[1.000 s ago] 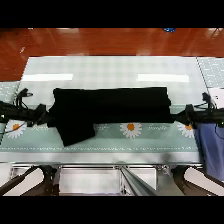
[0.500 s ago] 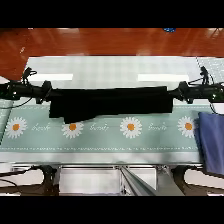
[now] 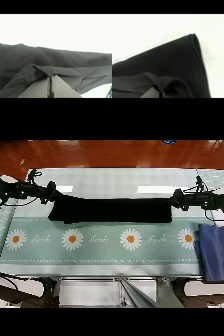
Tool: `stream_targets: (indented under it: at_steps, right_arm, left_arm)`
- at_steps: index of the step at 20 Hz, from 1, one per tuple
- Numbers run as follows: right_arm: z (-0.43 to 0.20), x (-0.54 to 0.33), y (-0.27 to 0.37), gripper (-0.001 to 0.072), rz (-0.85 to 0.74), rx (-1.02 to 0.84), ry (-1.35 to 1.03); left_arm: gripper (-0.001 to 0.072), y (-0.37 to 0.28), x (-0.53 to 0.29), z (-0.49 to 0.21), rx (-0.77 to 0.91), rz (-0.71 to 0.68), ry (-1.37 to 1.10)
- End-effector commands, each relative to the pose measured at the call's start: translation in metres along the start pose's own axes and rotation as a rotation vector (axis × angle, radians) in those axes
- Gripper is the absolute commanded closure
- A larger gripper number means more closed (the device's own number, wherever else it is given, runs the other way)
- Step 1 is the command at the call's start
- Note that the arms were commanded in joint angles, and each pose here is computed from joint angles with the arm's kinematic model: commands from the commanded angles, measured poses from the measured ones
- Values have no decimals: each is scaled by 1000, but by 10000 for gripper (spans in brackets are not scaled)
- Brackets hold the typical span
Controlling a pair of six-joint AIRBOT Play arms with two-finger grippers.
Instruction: Fold the shirts.
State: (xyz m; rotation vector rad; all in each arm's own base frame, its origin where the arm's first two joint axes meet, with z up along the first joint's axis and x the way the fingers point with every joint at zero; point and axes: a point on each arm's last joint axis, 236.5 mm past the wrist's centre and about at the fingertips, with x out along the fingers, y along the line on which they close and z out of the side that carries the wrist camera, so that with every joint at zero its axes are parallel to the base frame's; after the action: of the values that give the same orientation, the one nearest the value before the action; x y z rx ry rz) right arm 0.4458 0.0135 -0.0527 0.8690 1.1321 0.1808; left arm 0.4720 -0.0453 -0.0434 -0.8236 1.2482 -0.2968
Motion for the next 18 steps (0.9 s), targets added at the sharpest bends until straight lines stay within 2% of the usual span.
stream_targets:
  at_steps: [1, 7, 8, 9, 10, 12, 15, 18]
  right_arm:
    - [5, 7, -6, 687, -7, 9, -10]
    - [11, 19, -13, 686, 7, 52, -31]
    - [13, 19, -13, 681, 10, 57, -38]
    - [14, 20, -14, 527, 8, 62, -41]
    - [14, 19, -14, 301, 10, 83, -40]
    - [13, 7, -7, 298, 33, 74, -8]
    - [28, -59, 2, 298, 67, 26, 39]
    - [49, -152, -21, 298, -25, -3, -94]
  left_arm:
    - [688, 7, 13, 2, -11, 1, 29]
    - [685, 11, 24, 2, 13, 8, 33]
    - [626, 9, 27, 3, 18, 11, 26]
    - [378, 6, 29, 0, 26, 10, 34]
    - [198, 1, 31, -5, 35, 4, 56]
    - [198, -9, 21, -8, 54, -15, 90]
    - [199, -19, -33, 6, 27, -14, 51]
    - [199, -23, -111, 23, 129, 114, -139]
